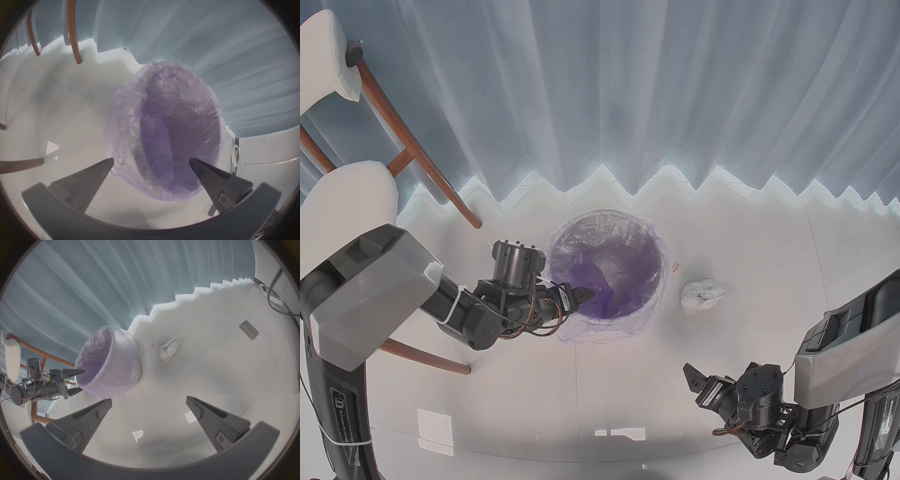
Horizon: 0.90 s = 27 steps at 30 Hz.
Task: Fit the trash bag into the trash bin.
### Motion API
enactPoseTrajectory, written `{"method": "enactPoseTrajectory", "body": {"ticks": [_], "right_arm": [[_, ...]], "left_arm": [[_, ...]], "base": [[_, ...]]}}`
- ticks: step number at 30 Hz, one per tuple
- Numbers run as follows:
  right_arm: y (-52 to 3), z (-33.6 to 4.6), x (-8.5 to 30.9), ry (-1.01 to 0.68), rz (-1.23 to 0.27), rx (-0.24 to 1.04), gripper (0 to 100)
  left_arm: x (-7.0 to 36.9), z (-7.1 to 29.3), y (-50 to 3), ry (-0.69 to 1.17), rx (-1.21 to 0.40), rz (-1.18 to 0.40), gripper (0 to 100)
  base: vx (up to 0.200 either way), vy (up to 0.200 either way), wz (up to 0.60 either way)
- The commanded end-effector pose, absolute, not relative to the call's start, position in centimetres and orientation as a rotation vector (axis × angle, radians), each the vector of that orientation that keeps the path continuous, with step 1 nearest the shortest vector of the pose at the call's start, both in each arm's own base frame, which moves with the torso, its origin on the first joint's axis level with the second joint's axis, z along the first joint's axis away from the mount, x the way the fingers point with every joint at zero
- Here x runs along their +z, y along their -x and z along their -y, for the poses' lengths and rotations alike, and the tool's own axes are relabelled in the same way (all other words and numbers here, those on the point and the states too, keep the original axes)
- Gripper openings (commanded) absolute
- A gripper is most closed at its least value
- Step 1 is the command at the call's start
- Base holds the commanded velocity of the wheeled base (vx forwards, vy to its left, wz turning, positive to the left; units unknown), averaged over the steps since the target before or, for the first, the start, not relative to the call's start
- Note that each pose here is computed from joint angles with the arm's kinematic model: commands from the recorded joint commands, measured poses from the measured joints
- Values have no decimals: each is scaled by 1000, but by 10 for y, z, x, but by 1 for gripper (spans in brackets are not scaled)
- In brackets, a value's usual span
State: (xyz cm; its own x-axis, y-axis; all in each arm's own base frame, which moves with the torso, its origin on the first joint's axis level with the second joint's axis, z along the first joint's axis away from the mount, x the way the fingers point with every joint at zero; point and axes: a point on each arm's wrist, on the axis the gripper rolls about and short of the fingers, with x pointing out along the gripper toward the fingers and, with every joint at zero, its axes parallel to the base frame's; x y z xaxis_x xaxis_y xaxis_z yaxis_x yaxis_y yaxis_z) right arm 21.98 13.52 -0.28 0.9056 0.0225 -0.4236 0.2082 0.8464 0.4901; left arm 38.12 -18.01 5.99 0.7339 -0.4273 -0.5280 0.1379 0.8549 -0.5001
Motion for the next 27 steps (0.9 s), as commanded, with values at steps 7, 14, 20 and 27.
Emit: {"method": "enactPoseTrajectory", "body": {"ticks": [7,14,20,27], "right_arm": [[-220,-139,-8,-550,-438,-93,100],[-220,-140,-9,-549,-442,-92,100],[-219,-139,-10,-548,-444,-93,100],[-218,-140,-11,-544,-452,-91,100]], "left_arm": [[38,192,-394,442,-322,-702,0],[44,186,-398,406,-276,-656,0],[54,168,-413,262,-300,-585,0],[86,161,-437,90,-423,-469,0]], "base": [[0,0,0],[0,0,0],[0,0,0],[0,0,0]]}}
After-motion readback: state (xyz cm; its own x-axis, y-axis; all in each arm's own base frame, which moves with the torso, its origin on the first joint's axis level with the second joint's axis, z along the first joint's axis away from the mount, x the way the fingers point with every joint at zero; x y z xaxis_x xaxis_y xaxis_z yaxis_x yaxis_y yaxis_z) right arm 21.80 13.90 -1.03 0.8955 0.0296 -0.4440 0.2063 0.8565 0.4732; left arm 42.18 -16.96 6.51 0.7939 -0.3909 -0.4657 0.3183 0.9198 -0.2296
